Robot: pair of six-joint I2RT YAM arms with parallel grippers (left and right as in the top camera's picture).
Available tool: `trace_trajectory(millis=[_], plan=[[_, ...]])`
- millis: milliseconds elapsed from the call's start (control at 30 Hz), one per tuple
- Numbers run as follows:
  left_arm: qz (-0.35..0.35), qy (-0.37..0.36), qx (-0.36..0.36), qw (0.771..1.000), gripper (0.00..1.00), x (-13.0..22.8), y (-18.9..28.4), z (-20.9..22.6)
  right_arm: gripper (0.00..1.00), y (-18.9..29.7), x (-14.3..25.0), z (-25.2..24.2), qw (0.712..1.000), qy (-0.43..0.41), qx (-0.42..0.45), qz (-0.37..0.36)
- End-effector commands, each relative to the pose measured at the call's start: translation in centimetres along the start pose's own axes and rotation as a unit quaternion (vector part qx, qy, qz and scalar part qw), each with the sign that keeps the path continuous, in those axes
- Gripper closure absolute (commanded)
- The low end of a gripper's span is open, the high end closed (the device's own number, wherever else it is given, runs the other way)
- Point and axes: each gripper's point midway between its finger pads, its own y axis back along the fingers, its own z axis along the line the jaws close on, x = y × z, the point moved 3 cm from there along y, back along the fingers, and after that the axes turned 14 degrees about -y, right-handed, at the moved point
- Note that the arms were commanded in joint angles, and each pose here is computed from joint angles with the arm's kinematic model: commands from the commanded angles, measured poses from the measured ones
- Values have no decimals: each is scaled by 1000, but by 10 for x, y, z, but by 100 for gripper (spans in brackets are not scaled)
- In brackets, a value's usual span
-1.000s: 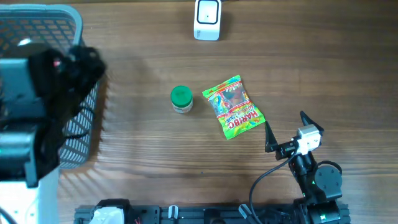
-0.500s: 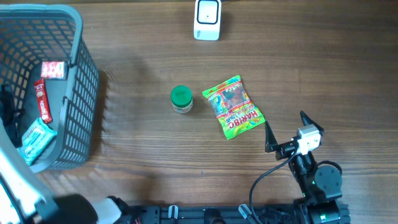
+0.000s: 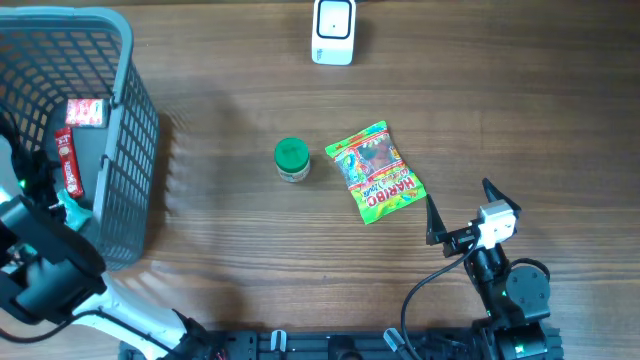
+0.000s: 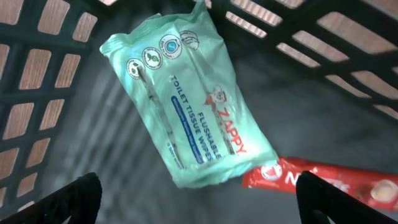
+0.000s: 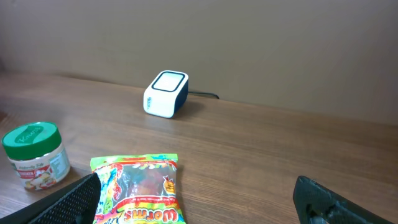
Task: Scan the item barcode
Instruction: 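Reach the left gripper into the basket and grasp the toilet tissue pack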
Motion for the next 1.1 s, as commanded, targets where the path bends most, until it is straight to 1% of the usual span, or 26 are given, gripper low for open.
trace_trajectory(millis=[0,67,200,467,500,533,567,600,633,700,733,833,900,933,1000,1067], plan=[[-9,29,-34,999,3,-4,-22,1,0,0,-1,-1,1000,1,3,-2],[-6,26,-44,999,0,-1,-36,0,0,0,-1,-1,1000,1,3,-2],[-10,29,-35,999,0,5,-59,-3,0,0,-1,-1,1000,1,3,-2],[10,24,-49,998,0,37,-116,20,1,0,-1,-1,1000,2,3,-2],[13,23,-50,998,8,41,-123,24,0,0,-1,-1,1000,1,3,-2],[15,23,-51,998,22,44,-126,26,0,0,-1,0,1000,1,3,-3],[16,22,-54,998,29,45,-127,28,0,0,-1,-1,1000,2,3,-2],[16,21,-54,998,34,45,-127,28,0,0,-1,-1,1000,1,3,-2],[18,18,-52,998,43,45,-126,27,0,0,-1,-1,1000,2,3,-2],[27,16,-51,998,53,48,-124,28,0,0,-1,-1,1000,2,3,-2],[32,8,-45,998,53,49,-123,26,0,0,-1,-1,1000,2,3,-2],[48,-24,-4,999,53,47,-107,12,0,0,-1,-1,1000,2,3,-3],[54,-45,42,997,53,42,-82,0,0,0,-1,-1,1000,1,3,-2],[51,-42,57,996,53,38,-66,-3,0,0,-1,-1,1000,2,3,-2],[30,-39,104,993,53,24,-17,-6,0,0,-1,-1,1000,2,3,-2],[12,-58,165,984,51,15,31,-8,1,0,-1,-1,1000,2,3,-2]])
